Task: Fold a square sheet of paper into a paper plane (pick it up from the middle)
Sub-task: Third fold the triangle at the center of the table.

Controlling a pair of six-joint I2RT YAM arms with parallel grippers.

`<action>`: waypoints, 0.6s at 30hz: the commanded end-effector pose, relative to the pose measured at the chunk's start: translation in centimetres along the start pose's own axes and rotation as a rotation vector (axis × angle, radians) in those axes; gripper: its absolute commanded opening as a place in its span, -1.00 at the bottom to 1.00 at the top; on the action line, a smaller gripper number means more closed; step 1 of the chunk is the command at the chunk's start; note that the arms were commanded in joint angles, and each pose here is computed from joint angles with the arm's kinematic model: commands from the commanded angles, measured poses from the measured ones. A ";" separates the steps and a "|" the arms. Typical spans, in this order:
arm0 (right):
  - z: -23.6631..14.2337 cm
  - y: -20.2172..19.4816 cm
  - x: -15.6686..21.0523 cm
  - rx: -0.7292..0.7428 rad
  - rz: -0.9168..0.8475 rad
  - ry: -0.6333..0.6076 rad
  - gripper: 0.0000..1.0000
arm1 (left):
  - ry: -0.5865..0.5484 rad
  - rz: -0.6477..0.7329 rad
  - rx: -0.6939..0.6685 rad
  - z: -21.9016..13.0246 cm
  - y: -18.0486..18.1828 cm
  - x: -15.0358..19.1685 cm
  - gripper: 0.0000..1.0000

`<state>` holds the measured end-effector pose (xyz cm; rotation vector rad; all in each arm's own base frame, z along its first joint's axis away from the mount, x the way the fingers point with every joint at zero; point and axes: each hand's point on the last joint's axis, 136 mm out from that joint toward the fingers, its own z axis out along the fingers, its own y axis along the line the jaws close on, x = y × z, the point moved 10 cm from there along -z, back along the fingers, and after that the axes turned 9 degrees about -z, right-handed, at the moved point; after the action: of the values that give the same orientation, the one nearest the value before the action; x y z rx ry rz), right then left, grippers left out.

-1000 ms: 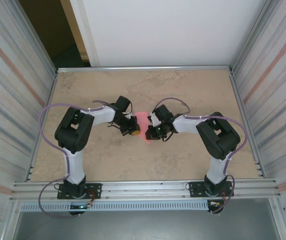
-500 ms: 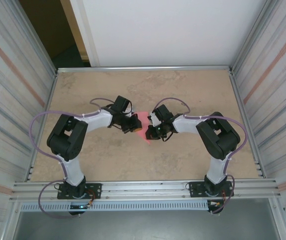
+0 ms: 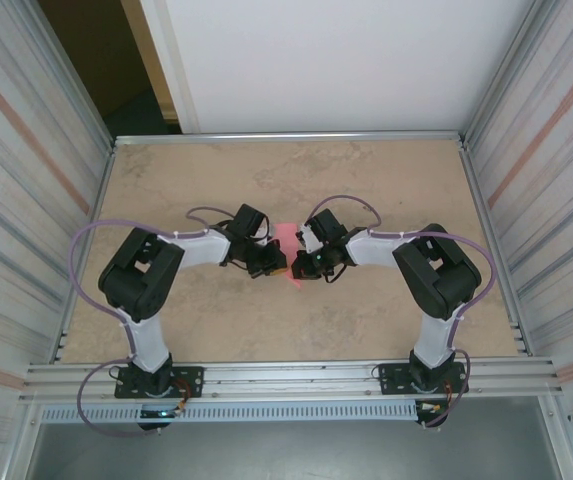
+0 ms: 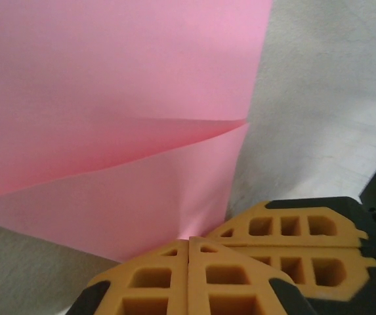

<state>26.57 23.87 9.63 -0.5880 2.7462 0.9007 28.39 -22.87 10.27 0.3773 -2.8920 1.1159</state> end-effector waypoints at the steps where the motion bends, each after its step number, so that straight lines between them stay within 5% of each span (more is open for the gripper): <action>1: 0.4 -0.3 0.4 0.041 0.035 0.031 -0.94 | -0.001 -0.054 -0.068 0.5 1.6 -0.1 -0.92; 12: -2.5 2.1 -1.1 -0.008 -0.011 -0.064 -0.88 | -0.001 -0.128 -0.147 1.0 3.5 -0.4 -0.92; 18: -1.5 2.4 -0.6 -0.033 -0.021 -0.018 -0.88 | 0.008 -0.130 -0.145 1.1 3.5 -0.5 -0.93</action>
<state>26.33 24.29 12.03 -0.6031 2.6885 0.9157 28.70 -22.30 9.35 0.4410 -2.8702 1.0797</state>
